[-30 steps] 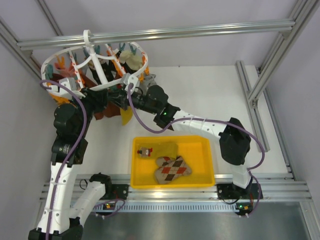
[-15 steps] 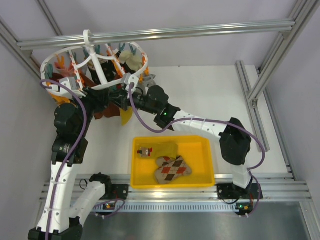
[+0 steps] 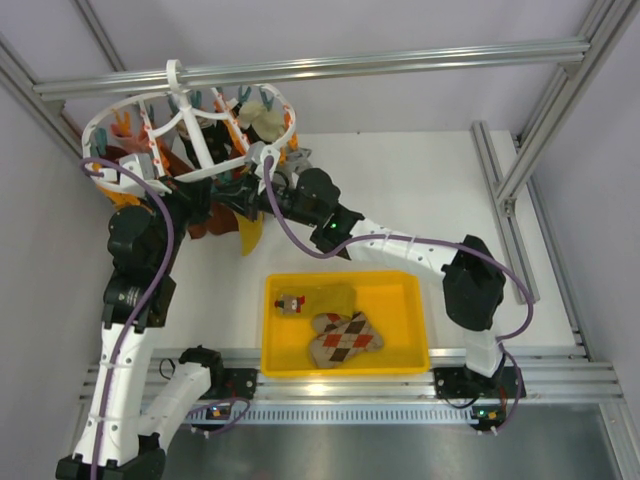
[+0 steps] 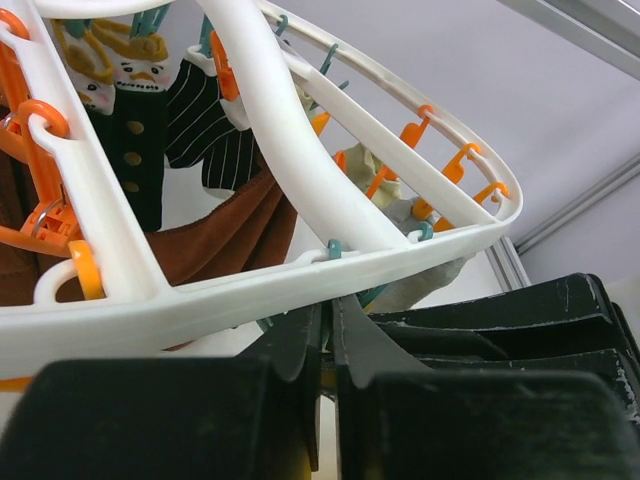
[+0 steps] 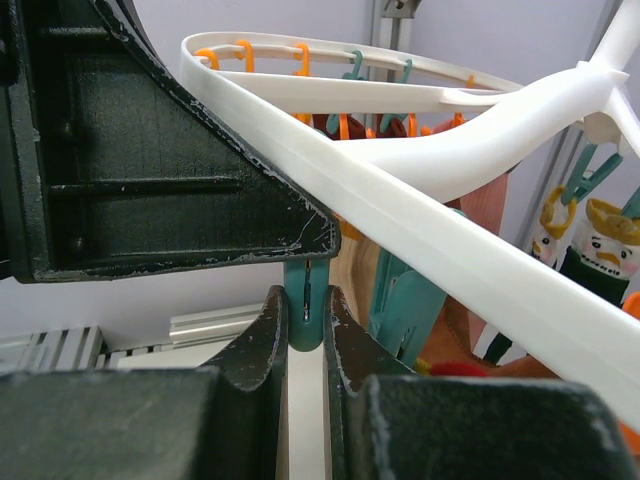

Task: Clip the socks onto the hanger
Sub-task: Open the clamp at the hanger.

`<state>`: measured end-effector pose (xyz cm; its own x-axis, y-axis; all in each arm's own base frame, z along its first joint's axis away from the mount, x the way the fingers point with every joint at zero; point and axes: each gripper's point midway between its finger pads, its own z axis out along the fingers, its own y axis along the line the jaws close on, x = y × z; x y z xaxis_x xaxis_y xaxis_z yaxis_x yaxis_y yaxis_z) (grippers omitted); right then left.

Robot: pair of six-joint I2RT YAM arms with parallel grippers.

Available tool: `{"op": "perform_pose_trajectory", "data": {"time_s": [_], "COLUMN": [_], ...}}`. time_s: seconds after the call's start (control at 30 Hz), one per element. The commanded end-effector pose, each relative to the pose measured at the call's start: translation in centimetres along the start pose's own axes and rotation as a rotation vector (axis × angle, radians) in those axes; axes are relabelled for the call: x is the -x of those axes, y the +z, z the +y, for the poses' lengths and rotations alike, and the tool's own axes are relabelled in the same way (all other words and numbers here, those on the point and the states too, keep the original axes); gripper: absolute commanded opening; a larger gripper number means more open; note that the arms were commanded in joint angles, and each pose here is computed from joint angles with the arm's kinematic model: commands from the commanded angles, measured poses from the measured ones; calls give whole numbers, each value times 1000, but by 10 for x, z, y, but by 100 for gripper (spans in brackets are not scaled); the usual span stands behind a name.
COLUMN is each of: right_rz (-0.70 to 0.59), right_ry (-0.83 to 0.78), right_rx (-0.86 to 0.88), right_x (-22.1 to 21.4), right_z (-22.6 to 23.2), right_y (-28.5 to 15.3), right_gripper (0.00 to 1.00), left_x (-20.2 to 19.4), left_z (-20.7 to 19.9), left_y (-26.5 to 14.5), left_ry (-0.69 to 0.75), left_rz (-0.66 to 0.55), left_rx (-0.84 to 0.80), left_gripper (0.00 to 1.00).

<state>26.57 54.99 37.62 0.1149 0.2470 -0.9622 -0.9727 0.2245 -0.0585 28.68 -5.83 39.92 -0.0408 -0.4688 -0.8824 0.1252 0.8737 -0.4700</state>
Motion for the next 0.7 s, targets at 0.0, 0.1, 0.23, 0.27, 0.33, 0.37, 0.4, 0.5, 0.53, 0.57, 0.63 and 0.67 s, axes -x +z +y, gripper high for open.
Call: {"op": "perform_pose_trajectory", "data": {"time_s": [0.0, 0.1, 0.23, 0.27, 0.33, 0.37, 0.4, 0.5, 0.53, 0.57, 0.63, 0.67], "right_rz": [-116, -111, -107, -107, -106, -106, -109, -109, -108, -107, -106, -105], "right_ry": [-15, -16, -14, -15, -13, -12, -11, -13, -14, -15, -16, -17], "right_rx": [147, 148, 145, 139, 137, 137, 137, 137, 137, 134, 131, 128], "right_x": [64, 63, 62, 63, 63, 63, 64, 65, 65, 65, 64, 64], "right_z": [39, 38, 37, 35, 33, 33, 33, 33, 33, 31, 30, 28], "right_y": [-5, -6, -6, -7, -7, -7, -7, -8, -8, -9, -9, -10], "right_gripper": [0, 0, 0, 0, 0, 0, 0, 0, 0, 0, 0, 0], "left_x": [19, 20, 29, 26, 28, 26, 26, 24, 25, 26, 28, 29], "left_z": [-9, -9, -12, -11, -11, -10, -9, -5, -3, 0, 3, 3], "left_y": [3, 2, -1, -2, -3, -4, -5, -10, -10, -11, -14, -16], "left_ry": [-14, -14, -21, -20, -19, -17, -15, -4, 8, 15, 27, 31], "left_rz": [-53, -47, -50, -31, -20, -8, -4, 5, 4, 5, 8, 7], "left_rx": [-22, -17, -8, 2, 13, 21, 24, 46, 57, 73, 95, 98], "left_gripper": [1, 12, 46, 48, 51, 51, 51, 52, 52, 52, 52, 52]}}
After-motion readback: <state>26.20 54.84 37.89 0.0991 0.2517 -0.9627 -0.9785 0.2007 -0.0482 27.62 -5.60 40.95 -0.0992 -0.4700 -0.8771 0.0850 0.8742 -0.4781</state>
